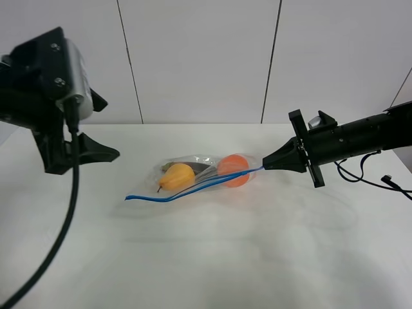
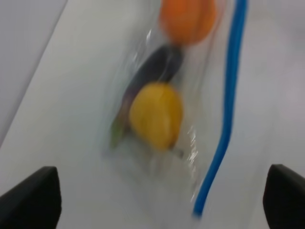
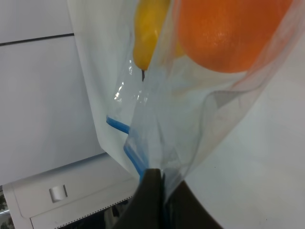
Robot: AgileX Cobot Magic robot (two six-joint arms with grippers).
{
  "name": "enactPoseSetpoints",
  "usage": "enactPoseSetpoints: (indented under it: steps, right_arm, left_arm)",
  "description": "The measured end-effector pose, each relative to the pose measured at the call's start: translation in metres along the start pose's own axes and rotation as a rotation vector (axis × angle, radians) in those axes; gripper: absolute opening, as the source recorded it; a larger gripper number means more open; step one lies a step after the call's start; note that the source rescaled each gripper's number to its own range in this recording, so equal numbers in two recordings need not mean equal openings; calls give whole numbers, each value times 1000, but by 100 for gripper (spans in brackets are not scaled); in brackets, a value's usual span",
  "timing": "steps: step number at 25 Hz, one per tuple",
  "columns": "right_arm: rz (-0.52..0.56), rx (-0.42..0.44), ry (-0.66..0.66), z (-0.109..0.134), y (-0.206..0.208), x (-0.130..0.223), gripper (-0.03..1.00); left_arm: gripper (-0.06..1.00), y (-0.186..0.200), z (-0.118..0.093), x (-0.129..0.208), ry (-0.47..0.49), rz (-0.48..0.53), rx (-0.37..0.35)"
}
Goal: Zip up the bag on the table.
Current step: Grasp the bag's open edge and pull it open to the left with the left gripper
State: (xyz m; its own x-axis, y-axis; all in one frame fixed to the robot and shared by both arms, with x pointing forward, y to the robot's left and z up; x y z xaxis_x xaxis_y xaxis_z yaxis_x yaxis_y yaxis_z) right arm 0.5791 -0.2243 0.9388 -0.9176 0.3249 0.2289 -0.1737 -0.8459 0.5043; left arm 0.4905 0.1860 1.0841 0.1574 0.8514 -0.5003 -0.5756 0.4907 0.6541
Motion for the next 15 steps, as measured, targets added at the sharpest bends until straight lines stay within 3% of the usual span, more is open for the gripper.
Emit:
enactPoseSetpoints:
  steps: [4, 9, 15]
  right_arm:
    - [0, 0, 0, 0, 0, 0, 0]
    - [-1, 0, 1, 0, 0, 0, 0]
    - [-1, 0, 1, 0, 0, 0, 0]
  left_arm:
    - [97, -29, -26, -28, -13, -67, 26]
    - [99, -59, -48, -65, 37, -153, 5]
    - [99, -109, -77, -90, 32, -184, -9]
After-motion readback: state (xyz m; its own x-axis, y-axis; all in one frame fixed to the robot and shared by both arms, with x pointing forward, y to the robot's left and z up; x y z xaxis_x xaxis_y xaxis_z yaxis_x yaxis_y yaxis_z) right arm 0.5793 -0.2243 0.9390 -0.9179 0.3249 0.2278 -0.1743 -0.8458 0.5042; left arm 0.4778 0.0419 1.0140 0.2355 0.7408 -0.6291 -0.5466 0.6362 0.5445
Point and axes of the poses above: a point on each arm's last joint axis where the gripper is mounted, y pointing back along that axis away from the gripper, z along the wrist's bending axis when the last joint is at zero, x = y × z, the point moved 3 cm from there along -y, pointing out along that axis toward the gripper, and after that the axes turned 12 degrees about -y, right-handed, at the moved point
